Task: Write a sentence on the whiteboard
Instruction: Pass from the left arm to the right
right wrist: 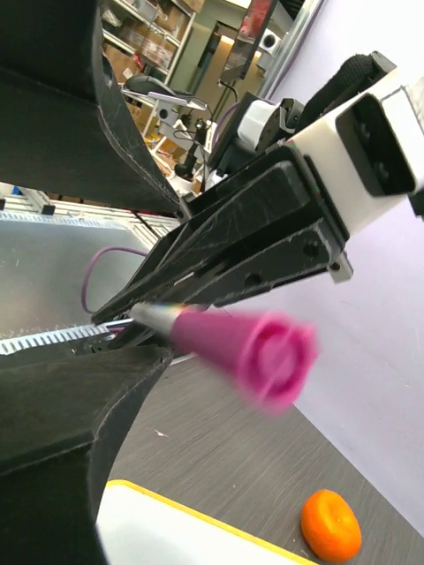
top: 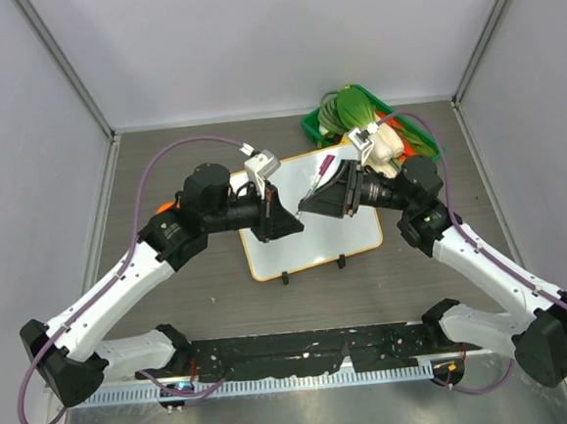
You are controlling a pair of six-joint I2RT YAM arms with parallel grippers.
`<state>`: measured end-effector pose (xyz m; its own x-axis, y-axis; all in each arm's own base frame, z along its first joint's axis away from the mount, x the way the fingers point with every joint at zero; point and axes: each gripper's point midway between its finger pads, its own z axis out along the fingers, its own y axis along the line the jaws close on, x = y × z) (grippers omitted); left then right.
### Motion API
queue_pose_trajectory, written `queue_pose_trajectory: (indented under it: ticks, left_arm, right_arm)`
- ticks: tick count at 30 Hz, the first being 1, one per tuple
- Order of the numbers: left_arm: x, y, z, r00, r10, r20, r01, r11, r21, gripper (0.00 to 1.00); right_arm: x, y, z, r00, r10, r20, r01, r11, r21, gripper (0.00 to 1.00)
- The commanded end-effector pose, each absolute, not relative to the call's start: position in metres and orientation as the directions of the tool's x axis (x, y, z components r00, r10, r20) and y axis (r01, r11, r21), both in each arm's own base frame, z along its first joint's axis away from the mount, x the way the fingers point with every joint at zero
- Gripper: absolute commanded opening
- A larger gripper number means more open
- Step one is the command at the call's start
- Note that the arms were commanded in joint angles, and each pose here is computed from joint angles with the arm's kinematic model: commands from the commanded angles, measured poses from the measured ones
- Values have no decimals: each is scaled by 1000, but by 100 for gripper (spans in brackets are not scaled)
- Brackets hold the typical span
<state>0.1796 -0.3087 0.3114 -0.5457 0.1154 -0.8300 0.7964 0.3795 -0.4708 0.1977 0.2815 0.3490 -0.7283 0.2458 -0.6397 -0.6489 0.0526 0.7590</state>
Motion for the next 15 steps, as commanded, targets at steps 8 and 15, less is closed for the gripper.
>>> queue_pose_trajectory:
  ticks: [8, 15]
  left_arm:
    - [177, -316, 328, -534, 110, -838, 820, 308, -482, 0]
    - [173, -312, 324, -534, 130, -835, 824, 303, -480, 0]
  right_arm:
    - [205, 286, 353, -670, 238, -703, -698, 119, 706, 53]
    - [200, 283, 350, -667, 227, -710, -701, 130, 701, 49]
